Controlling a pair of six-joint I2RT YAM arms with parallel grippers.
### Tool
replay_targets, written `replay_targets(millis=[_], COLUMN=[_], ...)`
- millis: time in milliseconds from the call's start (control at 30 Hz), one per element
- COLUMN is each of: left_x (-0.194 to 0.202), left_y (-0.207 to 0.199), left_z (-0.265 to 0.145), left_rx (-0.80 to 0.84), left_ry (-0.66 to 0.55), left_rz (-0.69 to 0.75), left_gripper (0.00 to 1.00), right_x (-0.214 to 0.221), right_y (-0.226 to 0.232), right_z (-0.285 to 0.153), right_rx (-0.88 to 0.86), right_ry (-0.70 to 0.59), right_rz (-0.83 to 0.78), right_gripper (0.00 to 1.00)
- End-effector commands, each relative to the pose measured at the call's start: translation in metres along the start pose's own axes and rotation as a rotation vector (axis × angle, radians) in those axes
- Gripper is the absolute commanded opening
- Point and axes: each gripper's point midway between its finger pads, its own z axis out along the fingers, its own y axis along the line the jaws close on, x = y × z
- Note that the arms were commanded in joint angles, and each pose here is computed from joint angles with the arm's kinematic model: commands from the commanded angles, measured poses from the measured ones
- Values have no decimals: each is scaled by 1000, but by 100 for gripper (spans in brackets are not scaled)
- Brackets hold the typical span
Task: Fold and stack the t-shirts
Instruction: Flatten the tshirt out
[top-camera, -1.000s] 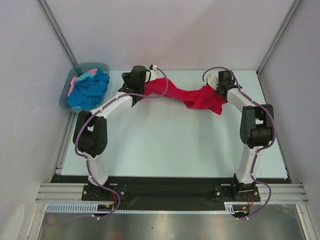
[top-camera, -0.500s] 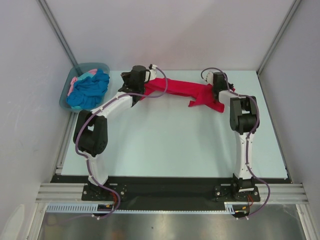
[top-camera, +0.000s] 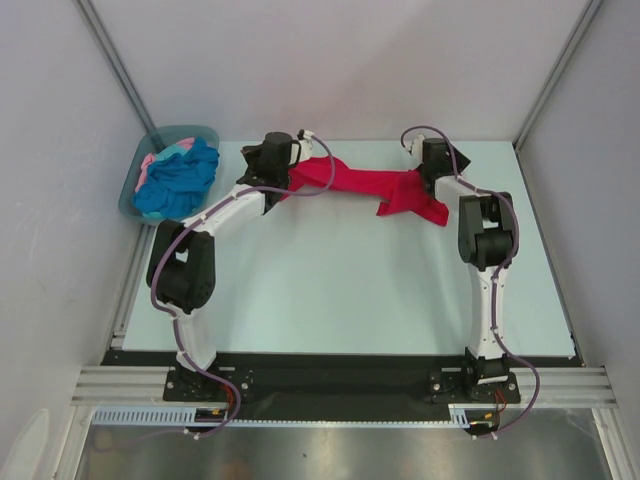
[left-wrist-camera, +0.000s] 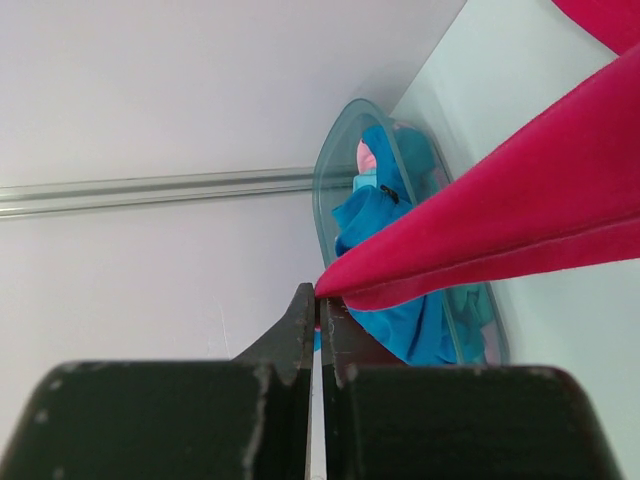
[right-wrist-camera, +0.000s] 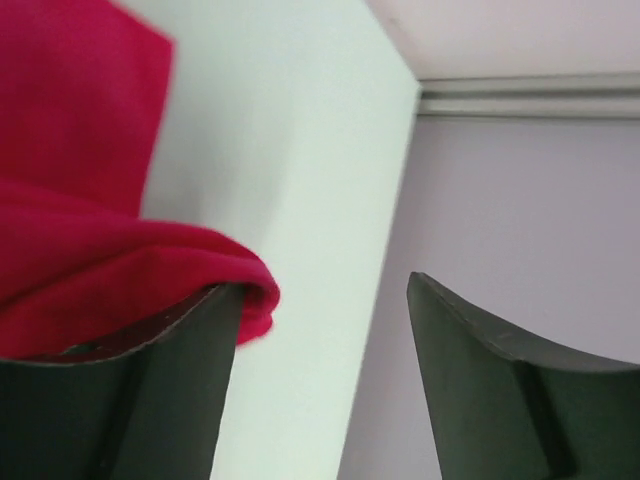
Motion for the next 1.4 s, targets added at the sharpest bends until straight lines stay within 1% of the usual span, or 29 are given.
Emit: replay_targets(millis=[0, 33, 67, 100, 133, 167, 200, 233, 300, 333, 367, 467, 633, 933, 1033, 1133, 1167, 1300, 1367], left_x=[7, 6, 7, 6, 7, 7, 6, 6, 5, 5, 5, 3, 1, -2, -4, -3, -3, -3, -5], left_y=[5, 5, 4, 2, 3, 3, 3, 2, 4, 5, 5, 3, 7, 10, 11, 9, 9, 9, 10], left_z=[-3, -4, -4, -3, -3, -3, -3, -2, -2, -2, -2, -1, 0, 2, 3, 4, 4, 6, 6], left_rx=[-28, -25, -24, -20, -22, -23, -24, -22, -24, -26, -27, -23, -29, -37, -39, -37, -37, -38, -41], left_ry=[27, 24, 27, 24, 27, 28, 24, 23, 21, 21, 23, 18, 13, 13, 14, 18, 18, 19, 16], left_rz=[-17, -14, -11, -8, -8, -2, -1, 0, -1, -1, -1, 1, 0, -7, -8, -6, -6, -3, -6], left_gripper=[0, 0, 0, 0, 0, 0, 0, 0, 0, 0, 0, 0, 0, 0, 0, 0, 0, 0, 0], right_x=[-16, -25, -29, -22, -32, -33, -24, -37, -39, -43, -43, -46, -44, -63, -70, -76, -76, -79, -79], right_y=[-10, -15, -13, 6, 1, 8, 24, 22, 33, 47, 50, 72, 102, 120, 120, 117, 119, 114, 111], right_z=[-48, -63, -75, -87, -107, -118, -126, -146, -163, -175, -184, -198, -192, -163, -155, -152, -151, -153, -156], right_rx=[-156, -192, -223, -285, -323, -355, -394, -408, -441, -486, -513, -581, -598, -555, -531, -519, -524, -514, -518], right_ry=[-56, -103, -123, -119, -179, -198, -194, -252, -287, -315, -323, -345, -321, -310, -310, -312, -309, -312, -309], right_rz=[85, 103, 99, 69, 72, 54, 26, 16, -20, -42, -52, -79, -108, -86, -75, -58, -58, -60, -65], right_gripper=[75, 77, 78, 80, 80, 80, 81, 81, 81, 81, 81, 81, 79, 79, 77, 61, 45, 0, 0])
